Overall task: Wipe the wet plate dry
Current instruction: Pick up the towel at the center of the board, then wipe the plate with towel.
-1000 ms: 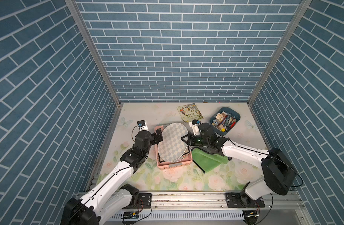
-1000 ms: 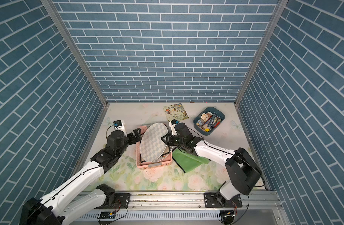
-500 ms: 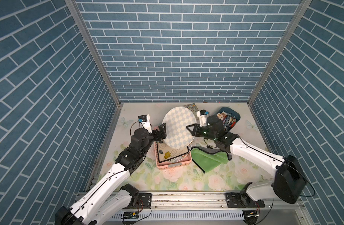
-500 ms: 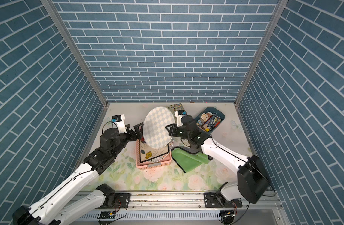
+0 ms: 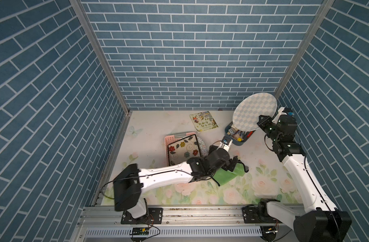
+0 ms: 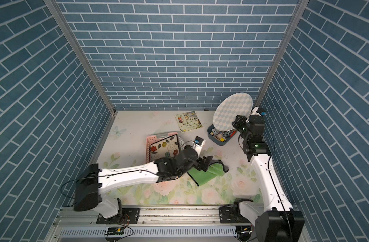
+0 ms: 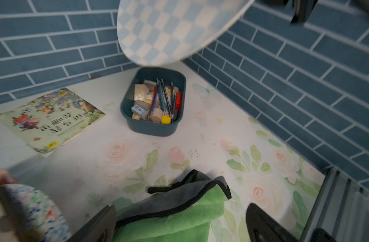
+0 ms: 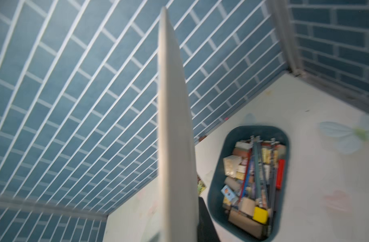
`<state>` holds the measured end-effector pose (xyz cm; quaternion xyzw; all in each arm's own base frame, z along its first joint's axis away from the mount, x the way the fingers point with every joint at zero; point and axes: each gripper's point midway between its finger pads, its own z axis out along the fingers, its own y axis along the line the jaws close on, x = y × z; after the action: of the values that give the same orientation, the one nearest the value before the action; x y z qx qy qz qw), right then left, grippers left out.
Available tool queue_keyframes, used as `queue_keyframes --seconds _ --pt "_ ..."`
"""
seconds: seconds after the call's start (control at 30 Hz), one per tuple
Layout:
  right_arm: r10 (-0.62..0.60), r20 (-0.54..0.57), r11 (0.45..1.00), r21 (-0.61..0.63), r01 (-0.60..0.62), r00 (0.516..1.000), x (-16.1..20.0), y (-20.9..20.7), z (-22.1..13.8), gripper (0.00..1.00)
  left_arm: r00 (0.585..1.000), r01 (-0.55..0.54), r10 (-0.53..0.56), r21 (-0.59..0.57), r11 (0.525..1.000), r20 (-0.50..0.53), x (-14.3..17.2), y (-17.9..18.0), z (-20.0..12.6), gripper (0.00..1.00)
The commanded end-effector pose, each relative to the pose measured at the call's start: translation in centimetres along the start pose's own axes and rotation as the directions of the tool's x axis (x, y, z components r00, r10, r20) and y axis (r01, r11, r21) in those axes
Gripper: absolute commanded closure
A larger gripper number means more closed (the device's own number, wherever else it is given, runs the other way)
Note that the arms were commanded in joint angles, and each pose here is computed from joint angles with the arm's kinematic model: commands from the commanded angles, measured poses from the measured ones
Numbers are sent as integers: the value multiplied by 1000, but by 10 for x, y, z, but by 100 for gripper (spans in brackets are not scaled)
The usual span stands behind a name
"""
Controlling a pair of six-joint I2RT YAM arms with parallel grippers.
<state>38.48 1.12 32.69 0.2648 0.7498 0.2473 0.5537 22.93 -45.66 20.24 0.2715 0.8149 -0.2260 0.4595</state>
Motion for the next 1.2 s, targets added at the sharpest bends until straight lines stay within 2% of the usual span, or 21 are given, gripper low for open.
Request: queue_keyframes --seconds 0.0,0.13,0.2,0.33,0.4,0.47,0.5,0.53,0.57,0.6,0.67,0.77,0.83,0.9,1.03,1.17 --pt "31 30 999 -26 -31 999 -16 -7 -19 100 975 -162 149 -63 985 -166 57 -6 40 0" --pt "28 37 999 -26 -27 999 -16 -16 -30 100 933 -219 182 -87 972 -312 96 -11 84 0" --pt "26 22 999 -39 -25 999 -10 -16 -33 100 896 -250 185 -115 961 -403 120 -4 101 0" --pt "29 -9 997 -76 -29 1000 1 -13 -38 100 831 -288 153 -178 941 -535 166 14 119 0" --pt "25 -26 996 -84 -27 999 7 -13 -42 100 807 -255 105 -183 949 -581 189 22 123 0" --pt "21 -38 995 -96 -25 999 10 -11 -44 100 796 -214 74 -165 963 -600 203 24 125 7" --pt "19 -40 995 -102 -23 999 11 -11 -46 100 793 -196 65 -151 969 -606 205 24 125 18" --pt "15 -44 994 -105 -20 999 13 -11 -47 100 794 -175 56 -140 975 -606 205 24 125 34" --pt "11 -47 994 -106 -16 999 14 -11 -47 100 807 -140 40 -125 982 -589 196 22 123 61" --pt "4 -46 994 -107 -9 999 14 -10 -48 100 828 -81 17 -89 993 -561 179 16 119 77" --pt "-5 -42 994 -111 0 999 15 -10 -50 100 883 49 -52 -19 999 -466 128 7 102 100" --pt "-39 -15 974 -222 34 999 14 8 -57 100 966 180 -158 92 979 -204 3 3 43 100" --pt "-49 -17 932 -361 40 999 17 32 -66 100 975 223 -222 131 966 -24 -69 12 -4 100" --pt "-33 -44 892 -453 10 998 25 50 -74 100 961 237 -252 132 963 115 -119 26 -45 100" --pt "5 -105 789 -611 -68 994 51 90 -95 100 932 250 -244 14 968 266 -163 59 -87 100" --pt "26 -158 682 -719 -133 987 74 124 -117 100 924 283 -229 -143 949 308 -165 97 -89 100"
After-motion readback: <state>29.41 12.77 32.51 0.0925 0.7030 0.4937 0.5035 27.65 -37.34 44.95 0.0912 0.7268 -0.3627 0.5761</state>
